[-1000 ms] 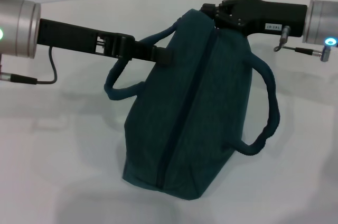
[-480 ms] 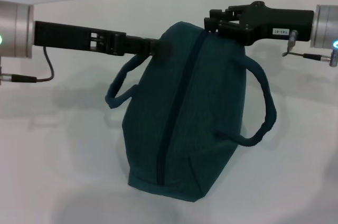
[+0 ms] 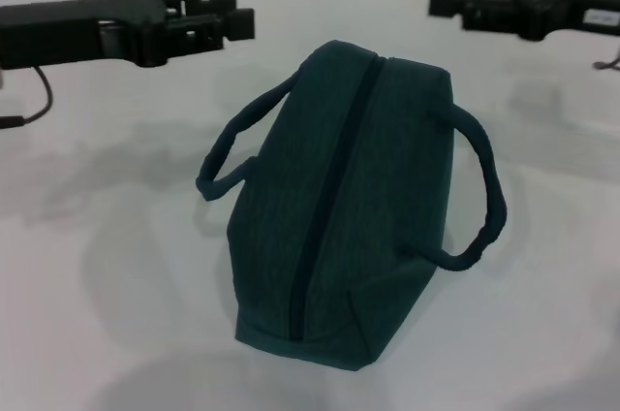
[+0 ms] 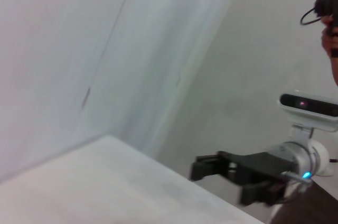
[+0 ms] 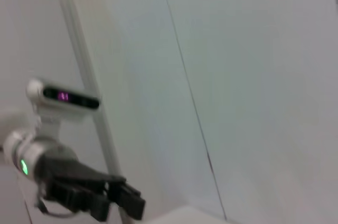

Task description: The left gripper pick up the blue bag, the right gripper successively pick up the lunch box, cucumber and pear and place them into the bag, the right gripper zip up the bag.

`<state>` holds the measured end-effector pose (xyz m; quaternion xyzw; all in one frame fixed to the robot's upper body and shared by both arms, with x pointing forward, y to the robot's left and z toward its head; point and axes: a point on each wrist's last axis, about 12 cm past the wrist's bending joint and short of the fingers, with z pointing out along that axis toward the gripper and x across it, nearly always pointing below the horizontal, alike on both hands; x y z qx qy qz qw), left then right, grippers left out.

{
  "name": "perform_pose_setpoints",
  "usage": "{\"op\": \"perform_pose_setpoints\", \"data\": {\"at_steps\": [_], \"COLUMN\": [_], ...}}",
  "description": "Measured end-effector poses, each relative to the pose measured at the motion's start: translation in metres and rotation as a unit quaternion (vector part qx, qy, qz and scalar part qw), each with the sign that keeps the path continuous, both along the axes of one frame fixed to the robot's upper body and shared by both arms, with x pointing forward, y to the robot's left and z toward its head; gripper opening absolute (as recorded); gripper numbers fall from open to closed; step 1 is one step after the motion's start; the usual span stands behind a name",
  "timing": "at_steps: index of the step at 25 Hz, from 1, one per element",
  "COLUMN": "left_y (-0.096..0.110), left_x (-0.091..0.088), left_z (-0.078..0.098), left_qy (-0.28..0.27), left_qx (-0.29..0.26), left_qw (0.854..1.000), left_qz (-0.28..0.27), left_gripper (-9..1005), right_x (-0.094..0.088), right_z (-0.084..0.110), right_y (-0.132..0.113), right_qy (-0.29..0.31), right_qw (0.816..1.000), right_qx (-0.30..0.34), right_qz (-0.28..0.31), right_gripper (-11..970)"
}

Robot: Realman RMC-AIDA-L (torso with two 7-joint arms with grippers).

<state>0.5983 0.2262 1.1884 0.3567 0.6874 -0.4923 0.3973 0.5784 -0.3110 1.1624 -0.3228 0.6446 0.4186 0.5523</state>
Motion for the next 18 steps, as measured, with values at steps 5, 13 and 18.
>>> {"op": "perform_pose_setpoints", "data": {"at_steps": [5,13,18], "left_y": [0.006,-0.003,-0.004], "left_x": [-0.008,-0.02,-0.026], "left_z": [-0.012,-0.025,-0.026], "left_qy": [-0.049,-0.056,-0.052], "left_qx": [-0.006,-0.008,-0.015], "left_qw": [0.999,0.998,0.998], "left_qz": [0.011,-0.016,-0.037], "left_gripper": [482,652,774], "right_x": [-0.011,-0.02,-0.017], "right_z": [0.011,0.029,0.029], "right_y": [-0.015,-0.009,-0.002], "right_qy": [-0.017,0.005,0.036], "right_qw": [0.999,0.991,0.984], "right_qx": [0.016,0.007,-0.029], "right_qz": [0.026,0.135,0.17], "right_gripper": [664,734,734]}}
